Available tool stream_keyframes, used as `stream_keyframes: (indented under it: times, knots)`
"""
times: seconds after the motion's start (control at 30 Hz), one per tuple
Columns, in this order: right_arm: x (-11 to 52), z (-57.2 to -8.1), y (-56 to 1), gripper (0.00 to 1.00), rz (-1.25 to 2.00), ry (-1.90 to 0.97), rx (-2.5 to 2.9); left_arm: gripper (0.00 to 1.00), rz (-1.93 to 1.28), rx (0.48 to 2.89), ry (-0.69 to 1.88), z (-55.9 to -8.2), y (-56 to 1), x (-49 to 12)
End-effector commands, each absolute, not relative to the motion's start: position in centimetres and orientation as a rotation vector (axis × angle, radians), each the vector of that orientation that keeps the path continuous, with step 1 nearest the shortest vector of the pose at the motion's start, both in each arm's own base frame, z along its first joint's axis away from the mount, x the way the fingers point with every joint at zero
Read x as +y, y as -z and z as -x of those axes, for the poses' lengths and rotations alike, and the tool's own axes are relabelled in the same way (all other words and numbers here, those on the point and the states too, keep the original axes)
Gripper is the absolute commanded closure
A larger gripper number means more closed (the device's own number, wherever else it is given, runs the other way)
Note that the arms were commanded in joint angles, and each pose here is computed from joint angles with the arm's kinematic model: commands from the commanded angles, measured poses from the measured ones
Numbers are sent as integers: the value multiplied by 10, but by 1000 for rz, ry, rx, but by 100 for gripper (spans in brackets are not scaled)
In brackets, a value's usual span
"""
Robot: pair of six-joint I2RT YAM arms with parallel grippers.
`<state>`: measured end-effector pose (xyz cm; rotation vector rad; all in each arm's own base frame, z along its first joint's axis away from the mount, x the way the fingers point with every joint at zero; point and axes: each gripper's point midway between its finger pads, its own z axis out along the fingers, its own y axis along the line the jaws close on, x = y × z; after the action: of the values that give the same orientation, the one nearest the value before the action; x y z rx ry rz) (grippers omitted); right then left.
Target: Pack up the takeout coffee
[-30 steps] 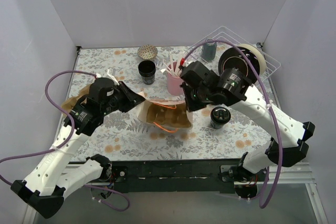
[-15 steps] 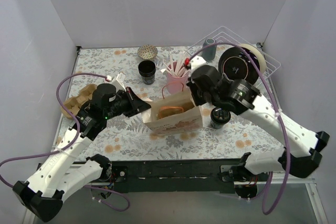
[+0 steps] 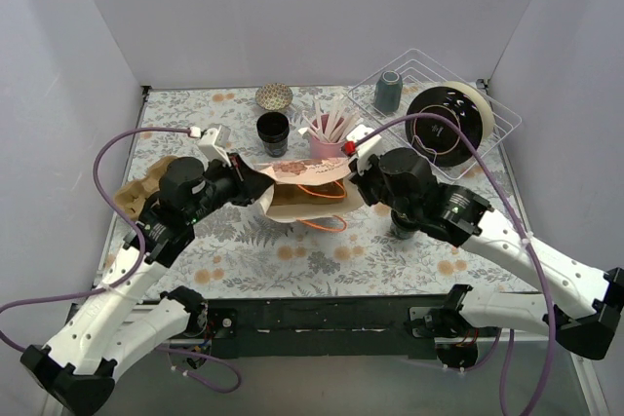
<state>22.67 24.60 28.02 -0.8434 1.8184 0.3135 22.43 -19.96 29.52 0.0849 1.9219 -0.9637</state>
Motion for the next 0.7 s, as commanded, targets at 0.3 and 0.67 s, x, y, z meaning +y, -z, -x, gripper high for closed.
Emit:
stream_keyframes:
  times: [0.3, 0.67]
  knots:
    - [239, -222, -264, 99, 828, -324, 1805, 100, -72, 2015, 1067, -197, -255, -203]
    - [250, -222, -283, 99, 811, -372, 1831, 100, -61, 2086, 1110, -190, -246, -208]
